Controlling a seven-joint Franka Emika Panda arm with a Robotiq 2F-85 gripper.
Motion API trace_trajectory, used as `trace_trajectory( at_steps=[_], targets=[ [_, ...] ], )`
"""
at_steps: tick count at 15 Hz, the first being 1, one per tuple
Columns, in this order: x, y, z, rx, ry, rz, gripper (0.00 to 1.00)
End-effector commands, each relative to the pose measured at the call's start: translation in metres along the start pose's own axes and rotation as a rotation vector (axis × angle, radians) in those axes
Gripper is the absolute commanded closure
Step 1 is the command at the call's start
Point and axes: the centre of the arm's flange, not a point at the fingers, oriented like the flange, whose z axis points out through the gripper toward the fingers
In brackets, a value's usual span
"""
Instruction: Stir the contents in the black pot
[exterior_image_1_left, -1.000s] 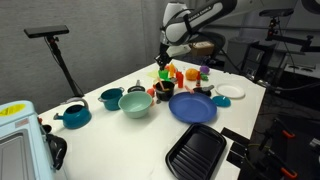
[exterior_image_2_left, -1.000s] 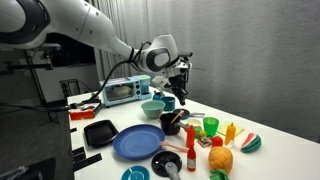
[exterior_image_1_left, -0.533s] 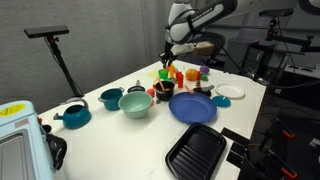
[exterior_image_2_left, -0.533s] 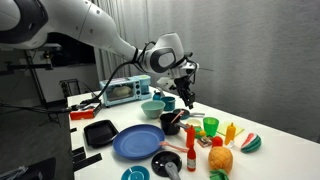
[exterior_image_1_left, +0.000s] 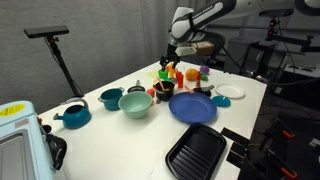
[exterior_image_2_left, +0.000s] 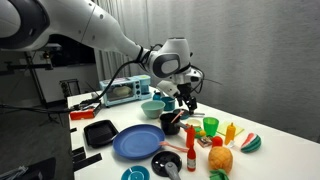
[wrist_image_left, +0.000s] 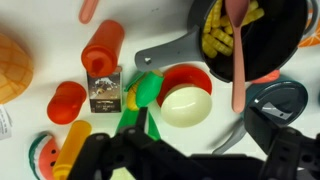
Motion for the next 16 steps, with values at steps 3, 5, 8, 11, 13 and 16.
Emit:
trace_trajectory(
  at_steps=[3,5,8,11,13,16],
  targets=[
    [0.016,0.004,0.019,0.064,-0.062,-0.051,0.0],
    [0.027,0.001,0.016,0.071,-0.045,-0.072,0.0],
    [0.041,-0.005,0.012,0.102,-0.025,-0.082,0.0],
    [0.042,-0.026,0.032,0.148,-0.064,-0.088,0.0],
    [0.041,-0.035,0.045,0.174,-0.089,-0.095,0.0],
    [0.042,-0.038,0.052,0.173,-0.097,-0.114,0.11]
  ],
)
